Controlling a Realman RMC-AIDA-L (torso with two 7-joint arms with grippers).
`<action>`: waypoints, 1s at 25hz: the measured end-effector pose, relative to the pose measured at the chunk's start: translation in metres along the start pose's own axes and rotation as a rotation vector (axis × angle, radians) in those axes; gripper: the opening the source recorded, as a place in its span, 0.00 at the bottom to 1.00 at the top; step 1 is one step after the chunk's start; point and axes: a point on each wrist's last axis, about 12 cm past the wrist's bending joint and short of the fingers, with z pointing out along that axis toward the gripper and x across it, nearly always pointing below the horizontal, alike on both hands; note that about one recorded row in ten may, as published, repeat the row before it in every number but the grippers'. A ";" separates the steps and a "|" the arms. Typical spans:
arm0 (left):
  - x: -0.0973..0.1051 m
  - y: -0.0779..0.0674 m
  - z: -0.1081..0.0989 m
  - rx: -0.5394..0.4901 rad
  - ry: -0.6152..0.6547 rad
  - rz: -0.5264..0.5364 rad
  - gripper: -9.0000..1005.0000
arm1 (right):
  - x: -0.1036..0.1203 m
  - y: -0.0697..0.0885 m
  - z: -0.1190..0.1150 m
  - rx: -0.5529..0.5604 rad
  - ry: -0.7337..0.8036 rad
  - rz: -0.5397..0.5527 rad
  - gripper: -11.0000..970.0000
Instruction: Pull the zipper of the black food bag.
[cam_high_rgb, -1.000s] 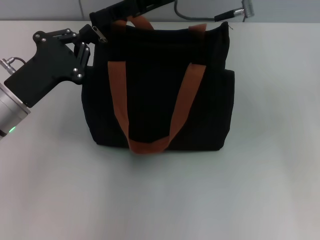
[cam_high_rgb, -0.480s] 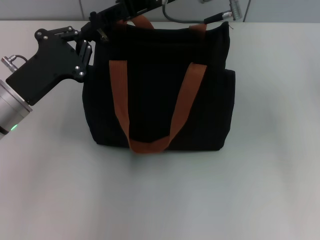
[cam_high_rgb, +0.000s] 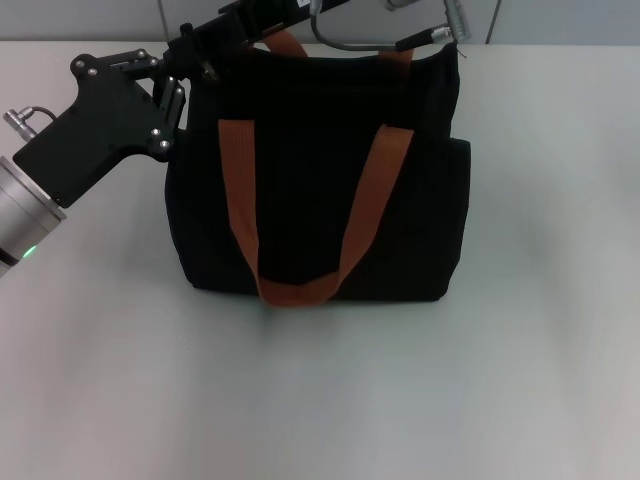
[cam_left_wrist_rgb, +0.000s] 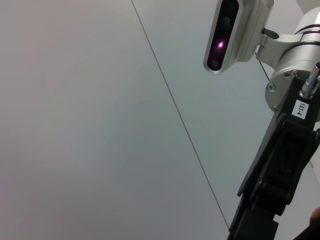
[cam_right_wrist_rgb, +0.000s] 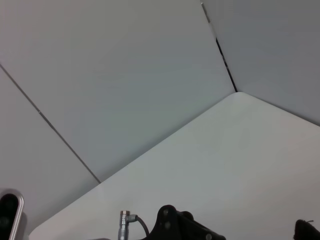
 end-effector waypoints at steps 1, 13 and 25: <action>0.000 0.000 0.000 0.000 0.000 0.000 0.03 | 0.000 0.001 0.001 -0.002 0.003 0.000 0.36; 0.000 0.000 0.000 -0.002 0.002 0.000 0.04 | 0.001 0.002 -0.001 -0.016 0.003 0.015 0.36; 0.001 0.000 -0.002 -0.009 0.005 -0.001 0.04 | 0.004 0.005 -0.004 -0.055 0.010 0.034 0.36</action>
